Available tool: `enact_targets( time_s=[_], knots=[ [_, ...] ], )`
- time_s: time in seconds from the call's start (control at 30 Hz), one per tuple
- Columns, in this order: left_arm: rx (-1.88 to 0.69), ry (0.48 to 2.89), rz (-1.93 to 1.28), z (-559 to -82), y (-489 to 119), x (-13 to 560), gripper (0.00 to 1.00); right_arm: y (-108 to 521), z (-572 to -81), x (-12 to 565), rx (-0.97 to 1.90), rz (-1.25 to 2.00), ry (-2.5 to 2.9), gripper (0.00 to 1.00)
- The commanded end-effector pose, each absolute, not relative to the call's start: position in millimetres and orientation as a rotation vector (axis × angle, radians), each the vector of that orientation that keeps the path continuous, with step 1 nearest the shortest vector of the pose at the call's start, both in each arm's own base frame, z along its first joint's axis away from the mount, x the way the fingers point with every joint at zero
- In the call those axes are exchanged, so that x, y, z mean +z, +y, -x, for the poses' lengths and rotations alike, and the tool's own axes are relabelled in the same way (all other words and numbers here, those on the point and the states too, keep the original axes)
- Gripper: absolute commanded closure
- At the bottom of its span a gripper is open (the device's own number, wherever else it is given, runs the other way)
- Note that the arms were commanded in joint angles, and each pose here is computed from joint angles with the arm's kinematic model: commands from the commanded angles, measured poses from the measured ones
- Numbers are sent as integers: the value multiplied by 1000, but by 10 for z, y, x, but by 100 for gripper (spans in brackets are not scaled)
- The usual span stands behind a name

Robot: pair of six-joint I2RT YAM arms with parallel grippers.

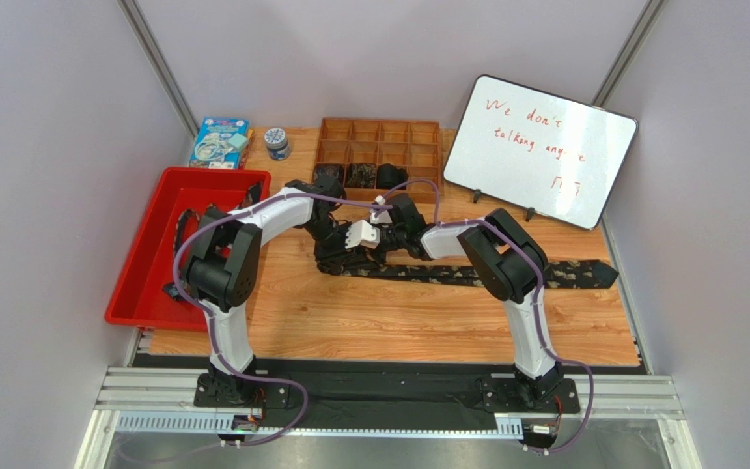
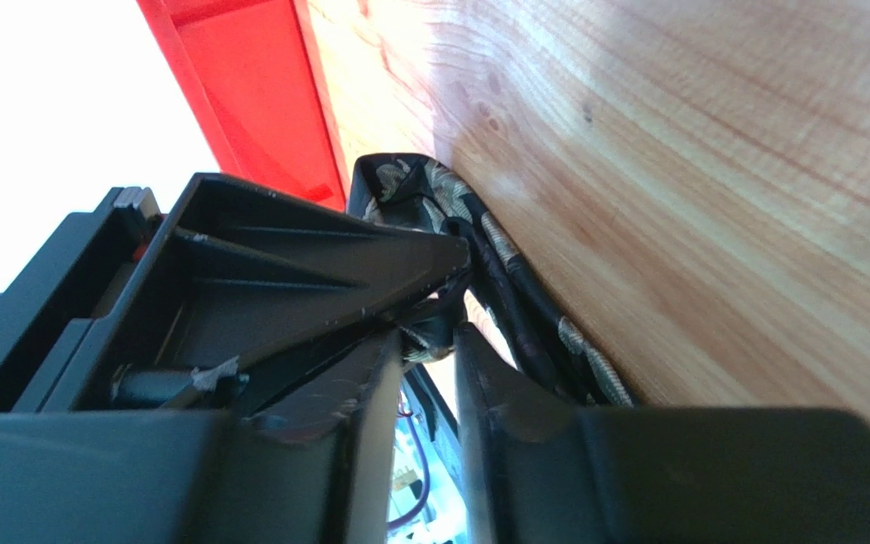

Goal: Roll the ties
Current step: Roll the tie at the center of the board.

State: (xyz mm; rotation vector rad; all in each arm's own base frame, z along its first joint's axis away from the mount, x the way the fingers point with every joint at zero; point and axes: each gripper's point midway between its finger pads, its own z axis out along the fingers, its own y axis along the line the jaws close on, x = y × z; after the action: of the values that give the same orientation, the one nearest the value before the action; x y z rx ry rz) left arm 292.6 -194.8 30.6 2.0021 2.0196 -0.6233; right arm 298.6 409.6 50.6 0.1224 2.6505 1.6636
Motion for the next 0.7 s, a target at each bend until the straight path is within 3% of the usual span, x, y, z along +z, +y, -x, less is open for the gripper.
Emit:
enact_targets(
  time_s=[0.0, 0.13, 0.2, 0.37, 0.47, 0.67],
  knots=[
    [-689, 1961, -1973, -2959, -2107, 400, 61, 4157, -3063, 511, 1676, -138, 2603, 81],
    [-687, 1965, -1975, -2951, -2098, 399, 60, 4121, -3052, 443, 1642, -139, 2624, 95],
    [-670, 1967, -1976, -2967, -2079, 412, 54, 4091, -3038, 417, 1632, -147, 2637, 100],
    [-621, 1963, -1918, -3084, -1920, 571, 33, 3955, -3060, 385, 1579, -132, 2657, 100],
    [-587, 1955, -1904, -3128, -1801, 624, 26, 3894, -3062, 399, 1558, -111, 2666, 100],
    [-533, 1961, -1950, -3078, -1652, 463, 24, 3816, -3043, 343, 1509, -90, 2697, 100]
  ],
)
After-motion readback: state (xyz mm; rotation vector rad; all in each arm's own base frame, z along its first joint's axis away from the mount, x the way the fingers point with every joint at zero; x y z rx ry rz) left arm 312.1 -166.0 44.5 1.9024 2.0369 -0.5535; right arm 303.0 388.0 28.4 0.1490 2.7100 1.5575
